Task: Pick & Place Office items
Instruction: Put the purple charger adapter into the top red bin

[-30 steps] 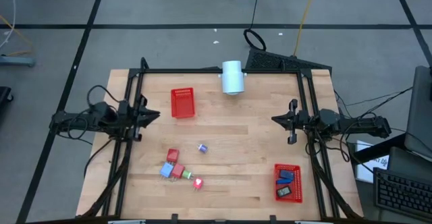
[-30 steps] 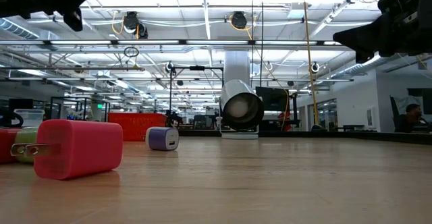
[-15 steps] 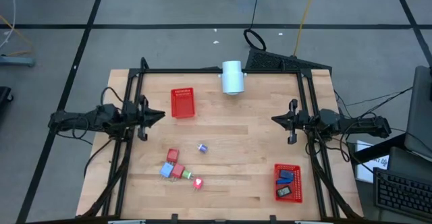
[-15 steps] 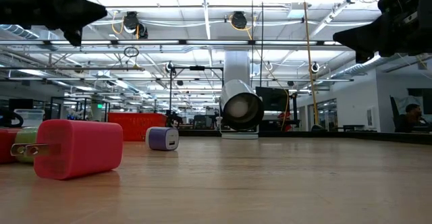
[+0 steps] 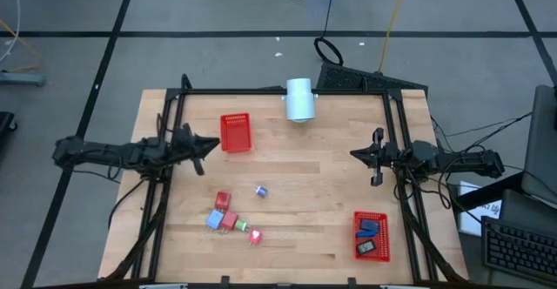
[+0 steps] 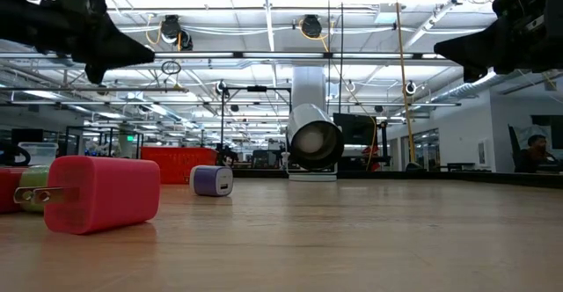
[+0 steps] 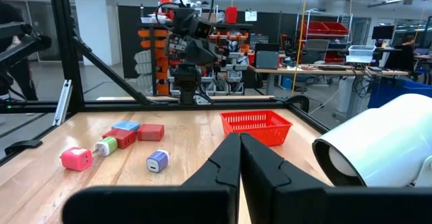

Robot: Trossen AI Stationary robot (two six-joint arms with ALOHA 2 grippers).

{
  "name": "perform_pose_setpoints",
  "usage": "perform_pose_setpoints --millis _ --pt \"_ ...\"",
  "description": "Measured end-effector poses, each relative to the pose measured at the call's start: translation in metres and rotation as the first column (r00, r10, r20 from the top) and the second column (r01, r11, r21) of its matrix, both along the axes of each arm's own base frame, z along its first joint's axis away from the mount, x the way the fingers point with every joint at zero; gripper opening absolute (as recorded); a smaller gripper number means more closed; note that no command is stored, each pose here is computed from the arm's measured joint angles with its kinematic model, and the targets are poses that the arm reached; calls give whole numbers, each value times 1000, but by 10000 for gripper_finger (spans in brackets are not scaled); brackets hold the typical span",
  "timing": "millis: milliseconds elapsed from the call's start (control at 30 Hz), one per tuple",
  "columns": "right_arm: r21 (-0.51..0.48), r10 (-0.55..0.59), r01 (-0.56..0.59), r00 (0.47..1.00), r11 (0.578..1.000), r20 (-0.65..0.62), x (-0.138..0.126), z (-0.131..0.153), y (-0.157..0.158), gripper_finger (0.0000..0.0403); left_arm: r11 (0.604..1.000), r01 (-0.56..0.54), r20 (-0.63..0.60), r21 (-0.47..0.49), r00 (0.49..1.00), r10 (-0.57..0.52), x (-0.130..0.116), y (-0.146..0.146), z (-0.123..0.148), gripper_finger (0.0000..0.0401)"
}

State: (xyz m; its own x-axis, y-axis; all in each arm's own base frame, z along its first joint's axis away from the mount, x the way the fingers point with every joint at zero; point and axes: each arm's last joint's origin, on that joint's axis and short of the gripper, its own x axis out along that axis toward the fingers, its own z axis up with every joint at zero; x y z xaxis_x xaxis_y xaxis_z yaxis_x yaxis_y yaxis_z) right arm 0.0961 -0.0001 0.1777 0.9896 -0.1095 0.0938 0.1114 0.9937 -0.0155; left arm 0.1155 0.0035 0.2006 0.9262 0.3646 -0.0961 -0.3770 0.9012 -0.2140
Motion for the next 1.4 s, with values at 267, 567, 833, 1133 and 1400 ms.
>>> perform_pose_setpoints --millis 267,567,833,1133,1400 --pt "0 0 0 1000 1000 0 0 0 0 0 999 6 -34 -43 999 -8 9 -1 -5 42" --pt "0 0 0 1000 1000 0 0 0 0 0 969 130 -17 -208 990 -137 23 -6 -7 96" --pt "0 0 0 1000 1000 0 0 0 0 0 922 316 -108 -222 932 -346 59 -24 7 247" --pt "0 0 0 1000 1000 -1 0 0 0 0 857 500 -404 -129 763 -505 129 -64 10 290" --pt "0 0 0 1000 1000 -1 0 0 0 0 862 474 -563 -178 670 -485 170 -84 -23 272"
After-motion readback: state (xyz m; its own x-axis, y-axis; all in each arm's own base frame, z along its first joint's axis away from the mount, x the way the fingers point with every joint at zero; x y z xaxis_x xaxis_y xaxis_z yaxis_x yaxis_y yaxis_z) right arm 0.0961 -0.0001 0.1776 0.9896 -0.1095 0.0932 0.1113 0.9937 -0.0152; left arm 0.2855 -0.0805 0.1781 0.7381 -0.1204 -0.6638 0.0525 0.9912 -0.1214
